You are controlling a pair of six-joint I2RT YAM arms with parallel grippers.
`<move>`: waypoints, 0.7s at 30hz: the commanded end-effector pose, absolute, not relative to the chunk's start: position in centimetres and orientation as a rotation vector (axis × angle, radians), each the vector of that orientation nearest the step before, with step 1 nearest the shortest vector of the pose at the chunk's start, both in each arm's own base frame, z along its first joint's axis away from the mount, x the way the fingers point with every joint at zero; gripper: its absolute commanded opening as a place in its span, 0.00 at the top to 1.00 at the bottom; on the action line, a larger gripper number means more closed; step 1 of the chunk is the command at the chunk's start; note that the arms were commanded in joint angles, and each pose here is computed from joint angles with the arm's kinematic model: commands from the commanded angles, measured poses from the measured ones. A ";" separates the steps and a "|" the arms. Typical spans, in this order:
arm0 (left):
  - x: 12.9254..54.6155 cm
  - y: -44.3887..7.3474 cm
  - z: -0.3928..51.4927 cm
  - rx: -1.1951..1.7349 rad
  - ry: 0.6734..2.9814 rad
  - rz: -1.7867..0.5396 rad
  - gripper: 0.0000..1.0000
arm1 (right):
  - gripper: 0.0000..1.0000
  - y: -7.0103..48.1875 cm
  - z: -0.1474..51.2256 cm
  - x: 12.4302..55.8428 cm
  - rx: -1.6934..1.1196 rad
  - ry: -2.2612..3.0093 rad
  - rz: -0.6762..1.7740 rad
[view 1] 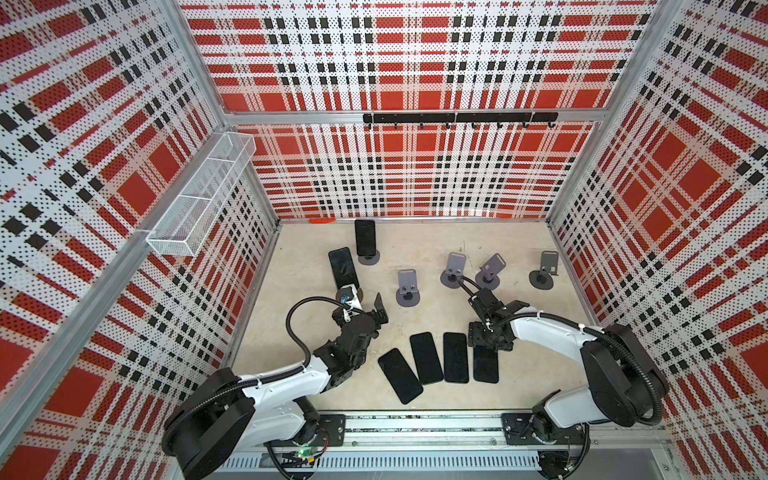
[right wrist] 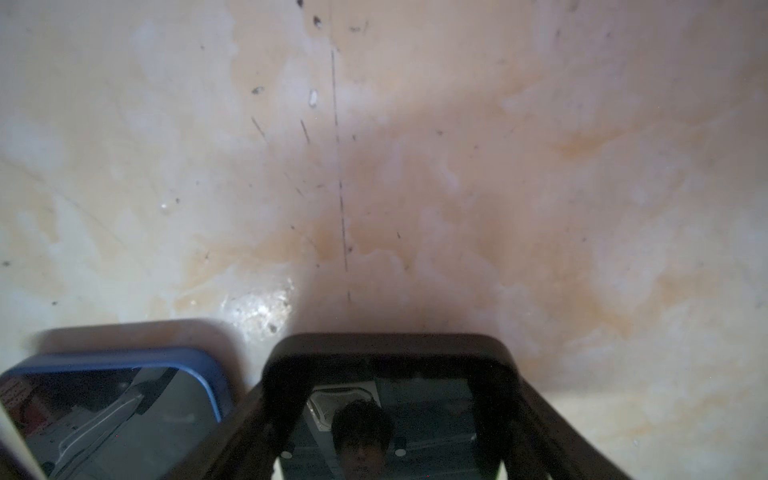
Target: Remove the phone from the phone stand
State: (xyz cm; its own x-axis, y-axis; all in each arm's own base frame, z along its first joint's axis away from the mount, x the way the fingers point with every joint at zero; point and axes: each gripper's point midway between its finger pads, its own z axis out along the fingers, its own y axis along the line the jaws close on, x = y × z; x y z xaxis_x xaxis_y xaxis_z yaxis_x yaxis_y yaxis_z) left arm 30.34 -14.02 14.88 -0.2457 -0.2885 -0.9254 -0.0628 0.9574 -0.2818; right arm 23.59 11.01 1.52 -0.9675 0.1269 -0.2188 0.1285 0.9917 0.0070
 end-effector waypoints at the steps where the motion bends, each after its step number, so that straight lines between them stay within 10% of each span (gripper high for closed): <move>1: 30.3 -14.0 15.8 -0.262 1.787 -0.213 0.02 | 0.21 10.1 0.0 22.5 0.186 2.952 -0.075; 21: 29.7 -14.8 20.9 -0.289 1.716 -0.362 0.02 | 0.15 10.3 4.1 25.8 0.201 2.763 -0.040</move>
State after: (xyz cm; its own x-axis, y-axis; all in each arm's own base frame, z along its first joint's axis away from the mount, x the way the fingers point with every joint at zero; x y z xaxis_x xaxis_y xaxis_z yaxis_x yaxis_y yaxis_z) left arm 29.80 -14.15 18.07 -0.2044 -0.3357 -0.9195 -0.0352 0.9413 -0.3358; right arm 24.40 10.89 2.30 -0.9551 0.1245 -0.2690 0.1271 0.9919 0.0078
